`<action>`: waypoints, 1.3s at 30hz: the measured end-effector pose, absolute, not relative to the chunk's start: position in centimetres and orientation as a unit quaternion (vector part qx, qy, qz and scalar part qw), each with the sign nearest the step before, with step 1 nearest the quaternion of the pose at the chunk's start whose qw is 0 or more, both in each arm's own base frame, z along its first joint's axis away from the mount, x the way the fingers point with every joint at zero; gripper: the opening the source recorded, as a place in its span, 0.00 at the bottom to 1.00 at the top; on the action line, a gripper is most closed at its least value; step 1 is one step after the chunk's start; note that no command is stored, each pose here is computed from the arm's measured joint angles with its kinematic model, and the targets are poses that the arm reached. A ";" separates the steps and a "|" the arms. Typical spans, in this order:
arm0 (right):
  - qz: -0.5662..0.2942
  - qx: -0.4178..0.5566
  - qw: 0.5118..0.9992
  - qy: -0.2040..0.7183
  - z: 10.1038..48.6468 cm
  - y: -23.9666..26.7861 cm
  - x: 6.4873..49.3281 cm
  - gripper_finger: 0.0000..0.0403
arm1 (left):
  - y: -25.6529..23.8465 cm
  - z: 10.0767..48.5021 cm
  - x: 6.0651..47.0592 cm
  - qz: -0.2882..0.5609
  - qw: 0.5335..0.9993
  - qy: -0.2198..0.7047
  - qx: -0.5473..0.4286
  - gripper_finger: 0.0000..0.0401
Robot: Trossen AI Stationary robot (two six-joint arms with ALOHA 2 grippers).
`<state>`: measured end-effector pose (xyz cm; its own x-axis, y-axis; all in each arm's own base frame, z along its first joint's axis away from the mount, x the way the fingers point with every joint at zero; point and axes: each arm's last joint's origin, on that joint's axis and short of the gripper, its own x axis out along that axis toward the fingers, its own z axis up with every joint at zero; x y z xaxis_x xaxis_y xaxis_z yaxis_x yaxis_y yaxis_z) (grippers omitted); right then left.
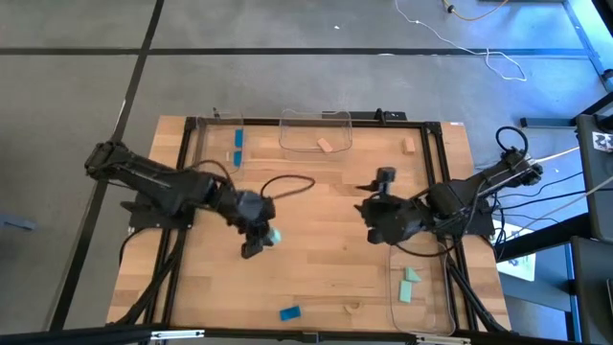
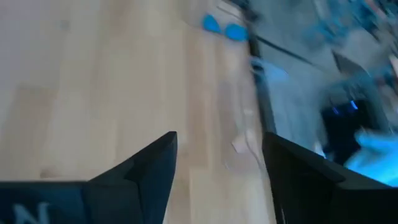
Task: Sort & place blocks by color
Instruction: Put the light blue block into the bottom transparent bin
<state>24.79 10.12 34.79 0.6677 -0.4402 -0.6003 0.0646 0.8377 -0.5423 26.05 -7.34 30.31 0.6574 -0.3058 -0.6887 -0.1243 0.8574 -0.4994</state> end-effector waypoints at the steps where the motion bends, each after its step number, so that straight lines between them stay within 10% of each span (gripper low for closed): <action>1: -0.124 -0.253 0.882 0.378 34.8 10.2 25.3 0.58 | -6.9 30.4 26.4 -0.065 0.877 0.402 -0.256 0.31; 21: 0.104 -0.365 0.896 0.229 33.4 9.7 34.0 0.54 | -0.5 31.7 27.8 -0.230 0.879 0.326 -0.260 0.31; 39: 0.124 -0.406 0.888 0.177 31.7 8.9 37.2 0.54 | -0.4 31.0 29.3 -0.254 0.877 0.312 -0.263 0.31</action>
